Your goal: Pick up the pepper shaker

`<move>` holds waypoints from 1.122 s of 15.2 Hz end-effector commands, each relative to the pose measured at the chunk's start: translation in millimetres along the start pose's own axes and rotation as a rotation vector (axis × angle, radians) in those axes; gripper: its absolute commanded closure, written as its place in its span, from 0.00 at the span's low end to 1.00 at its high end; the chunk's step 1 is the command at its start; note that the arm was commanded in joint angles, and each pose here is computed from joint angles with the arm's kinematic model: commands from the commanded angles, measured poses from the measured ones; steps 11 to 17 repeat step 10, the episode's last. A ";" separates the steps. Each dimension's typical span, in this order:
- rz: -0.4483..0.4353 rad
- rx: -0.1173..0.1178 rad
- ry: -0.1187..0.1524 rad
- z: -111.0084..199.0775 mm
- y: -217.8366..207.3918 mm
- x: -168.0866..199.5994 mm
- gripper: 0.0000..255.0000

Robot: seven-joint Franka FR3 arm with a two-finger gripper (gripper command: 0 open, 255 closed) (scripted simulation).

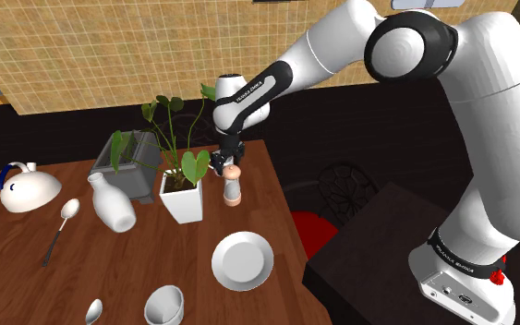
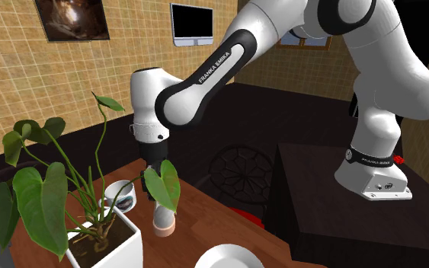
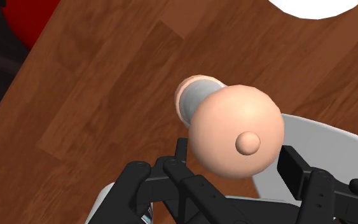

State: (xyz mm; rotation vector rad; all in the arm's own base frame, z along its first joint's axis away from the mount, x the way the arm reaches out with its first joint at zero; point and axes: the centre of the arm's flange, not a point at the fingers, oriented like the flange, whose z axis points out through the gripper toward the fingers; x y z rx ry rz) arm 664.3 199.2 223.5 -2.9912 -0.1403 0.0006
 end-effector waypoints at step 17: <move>0.000 0.000 0.000 -49.5 -7.5 0.2 1.00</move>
